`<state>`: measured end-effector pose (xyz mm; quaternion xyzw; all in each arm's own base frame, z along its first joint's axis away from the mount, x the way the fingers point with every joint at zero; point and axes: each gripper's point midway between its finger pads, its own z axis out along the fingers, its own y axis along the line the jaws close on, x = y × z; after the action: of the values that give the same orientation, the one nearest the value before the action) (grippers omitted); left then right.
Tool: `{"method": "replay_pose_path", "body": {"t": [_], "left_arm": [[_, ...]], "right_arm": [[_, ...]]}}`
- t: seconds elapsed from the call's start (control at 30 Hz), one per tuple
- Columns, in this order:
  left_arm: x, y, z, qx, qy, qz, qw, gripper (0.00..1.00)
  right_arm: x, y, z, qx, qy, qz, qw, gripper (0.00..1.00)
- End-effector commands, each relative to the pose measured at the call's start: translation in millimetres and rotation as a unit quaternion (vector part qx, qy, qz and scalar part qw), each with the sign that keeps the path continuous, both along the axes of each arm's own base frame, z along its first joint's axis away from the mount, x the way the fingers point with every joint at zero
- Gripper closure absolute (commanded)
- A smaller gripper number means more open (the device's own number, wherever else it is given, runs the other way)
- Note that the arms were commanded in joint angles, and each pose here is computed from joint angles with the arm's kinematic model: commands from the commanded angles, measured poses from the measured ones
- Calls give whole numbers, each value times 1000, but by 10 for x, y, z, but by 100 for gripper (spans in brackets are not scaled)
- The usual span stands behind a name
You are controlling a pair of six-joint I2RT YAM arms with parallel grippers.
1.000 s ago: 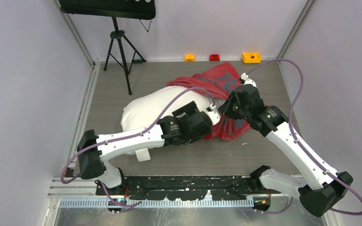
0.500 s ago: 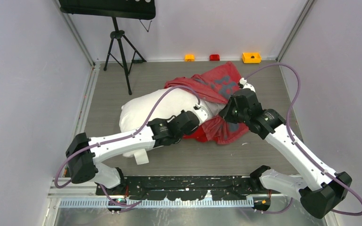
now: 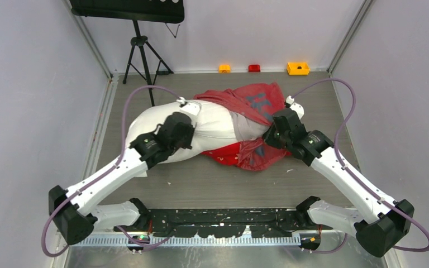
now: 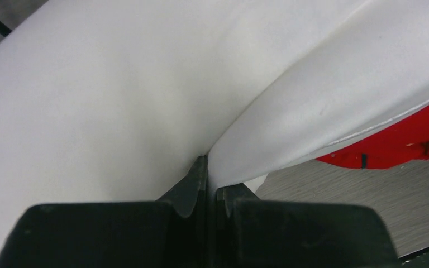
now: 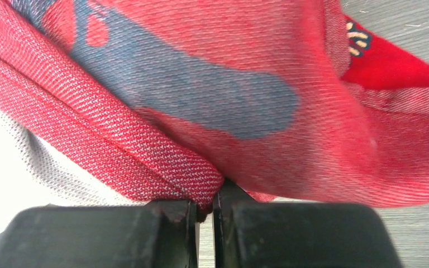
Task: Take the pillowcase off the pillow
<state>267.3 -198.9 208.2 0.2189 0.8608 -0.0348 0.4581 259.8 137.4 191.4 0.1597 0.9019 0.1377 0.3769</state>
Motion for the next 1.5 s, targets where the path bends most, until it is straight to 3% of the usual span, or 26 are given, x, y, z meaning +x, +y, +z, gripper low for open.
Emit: {"method": "replay_pose_path", "body": {"t": [0.0, 0.23, 0.3, 0.4, 0.43, 0.53, 0.6, 0.8, 1.0, 1.23, 1.47], "left_arm": [[52, 1084, 60, -7, -6, 194, 981, 100], [18, 1489, 35, -66, 7, 256, 964, 100], [20, 1436, 44, -76, 8, 242, 967, 100], [28, 1284, 54, -97, 15, 206, 974, 100], [26, 1218, 63, -107, 18, 190, 976, 100], [4, 1003, 110, -140, 29, 138, 980, 100], [-23, 875, 164, -159, 33, 105, 981, 100], [-126, 621, 279, -197, 41, 31, 979, 100], [-199, 581, 286, -200, 41, 7, 979, 100], [-306, 474, 71, -213, 102, 0, 972, 100], [-571, 350, -218, -223, 208, -2, 952, 100]], "right_arm": [[14, -1051, 114, -135, -43, -203, 969, 100], [-117, -1518, 358, -136, -94, -292, 942, 100], [-105, -1475, 400, -128, -106, -274, 947, 100], [-14, -1090, 423, -92, -115, -149, 978, 98], [-12, -901, 428, -72, -115, -92, 986, 91], [-77, -423, 484, -22, -117, 53, 991, 38], [-123, -251, 524, 4, -111, 96, 989, 16], [-149, -258, 622, -12, -63, 101, 993, 12], [-179, -167, 904, 0, -82, 121, 989, 11], [-157, 287, 1253, 8, -107, 205, 973, 10], [-12, 741, 1390, -7, -147, 245, 958, 10]]}}
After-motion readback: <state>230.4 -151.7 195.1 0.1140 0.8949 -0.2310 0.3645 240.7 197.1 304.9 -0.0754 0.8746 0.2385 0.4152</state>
